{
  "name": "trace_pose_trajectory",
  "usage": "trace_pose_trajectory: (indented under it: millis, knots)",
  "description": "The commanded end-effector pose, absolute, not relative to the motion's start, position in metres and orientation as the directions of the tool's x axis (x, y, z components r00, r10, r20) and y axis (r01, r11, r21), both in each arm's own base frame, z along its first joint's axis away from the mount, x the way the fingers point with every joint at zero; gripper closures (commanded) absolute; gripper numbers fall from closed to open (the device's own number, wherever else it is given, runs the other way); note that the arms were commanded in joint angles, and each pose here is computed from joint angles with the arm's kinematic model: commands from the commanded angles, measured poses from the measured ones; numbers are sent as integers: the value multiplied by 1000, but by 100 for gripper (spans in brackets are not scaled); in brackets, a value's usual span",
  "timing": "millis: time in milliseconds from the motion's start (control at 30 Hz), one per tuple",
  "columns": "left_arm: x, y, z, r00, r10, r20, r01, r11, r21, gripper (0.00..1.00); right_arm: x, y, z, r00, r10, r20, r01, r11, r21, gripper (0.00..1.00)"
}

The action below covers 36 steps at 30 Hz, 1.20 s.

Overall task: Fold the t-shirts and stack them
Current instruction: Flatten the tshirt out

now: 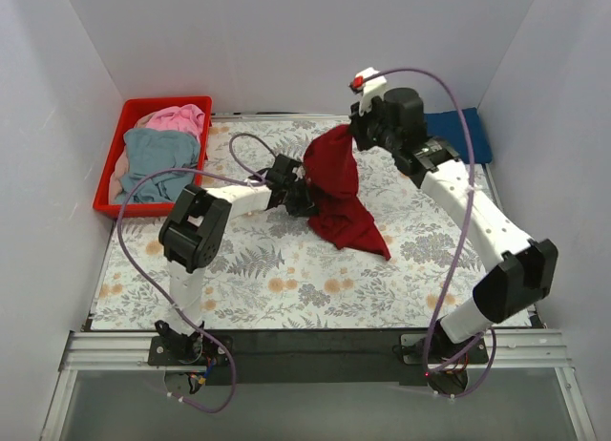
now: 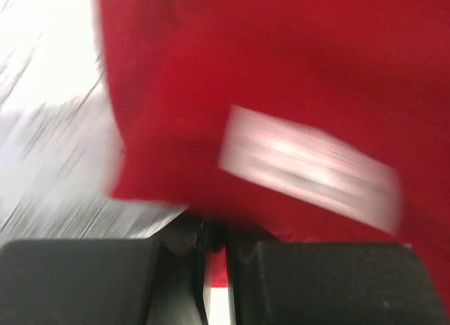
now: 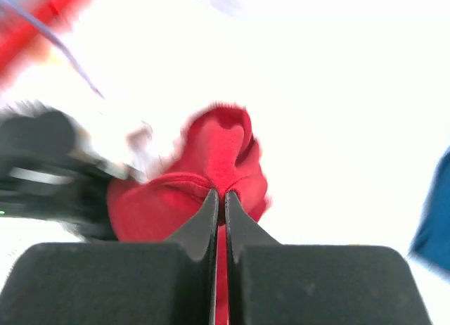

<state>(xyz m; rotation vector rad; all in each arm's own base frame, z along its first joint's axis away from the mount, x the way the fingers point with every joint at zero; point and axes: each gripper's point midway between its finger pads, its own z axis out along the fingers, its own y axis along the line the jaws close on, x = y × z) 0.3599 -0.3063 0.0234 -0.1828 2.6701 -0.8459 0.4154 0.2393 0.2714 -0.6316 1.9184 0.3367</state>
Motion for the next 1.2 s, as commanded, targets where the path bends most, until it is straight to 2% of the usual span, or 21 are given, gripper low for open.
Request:
trace_pose_trajectory:
  millis: [0, 67, 133, 200, 300, 367, 400, 433, 533, 633, 667, 700, 767, 800, 900, 933, 967, 1033, 1167]
  knots:
    - [408, -360, 96, -879, -285, -383, 81, 701, -709, 98, 393, 242, 371, -130, -221, -966, -628, 773, -92, 99]
    - [430, -378, 158, -802, -323, -502, 198, 649, -734, 94, 380, 248, 394, -87, -193, -977, -672, 735, -85, 99]
    - [447, -367, 192, -709, -412, -572, 220, 642, -735, 89, 361, 256, 416, -50, -149, -988, -733, 678, -65, 99]
    - [445, -337, 204, -641, -473, -604, 188, 666, -722, 85, 342, 264, 419, -49, -128, -991, -782, 622, -42, 99]
    - [429, -285, 200, -594, -542, -594, 100, 683, -723, 70, 313, 283, 399, -101, -129, -986, -856, 516, 20, 99]
    - [419, -249, 191, -564, -580, -587, 26, 699, -715, 54, 293, 302, 381, -147, -133, -980, -897, 435, 75, 99]
    - [404, -229, 163, -572, -586, -574, -46, 722, -691, 49, 287, 309, 373, -166, -135, -977, -907, 410, 97, 99]
    - [395, -215, 181, -538, -606, -586, -40, 713, -700, 47, 280, 317, 347, -209, -158, -965, -914, 383, 135, 99]
    - [362, -163, 161, -518, -610, -600, -149, 755, -639, 36, 244, 359, 307, -292, -199, -936, -934, 269, 234, 99]
    - [333, -132, 162, -494, -578, -650, -174, 798, -578, 30, 216, 394, 271, -351, -275, -895, -930, 210, 300, 99]
    - [327, -124, 164, -480, -570, -667, -184, 809, -558, 28, 214, 403, 255, -376, -305, -875, -923, 213, 322, 94]
    - [321, -118, 164, -474, -565, -675, -192, 815, -547, 27, 211, 408, 249, -392, -315, -864, -916, 215, 338, 79]
    - [304, -107, 167, -467, -546, -695, -191, 830, -524, 26, 205, 415, 238, -410, -340, -846, -910, 209, 358, 62]
    - [300, -104, 167, -467, -540, -700, -192, 835, -515, 25, 207, 414, 234, -415, -346, -842, -908, 221, 356, 51]
    - [286, -107, 156, -532, -496, -686, -166, 856, -489, 23, 236, 389, 215, -411, -372, -832, -878, 406, 252, 36]
    - [283, -113, 151, -566, -480, -670, -148, 859, -490, 23, 261, 368, 207, -422, -368, -829, -830, 524, 190, 35]
    - [281, -119, 146, -600, -457, -657, -124, 864, -488, 22, 269, 351, 204, -438, -365, -821, -795, 583, 165, 33]
    - [269, -144, 127, -721, -407, -561, -67, 847, -528, 22, 296, 301, 177, -523, -335, -784, -676, 723, 142, 31]
    - [245, -178, 92, -865, -288, -412, -16, 835, -550, 21, 315, 220, 143, -653, -207, -729, -495, 845, 203, 32]
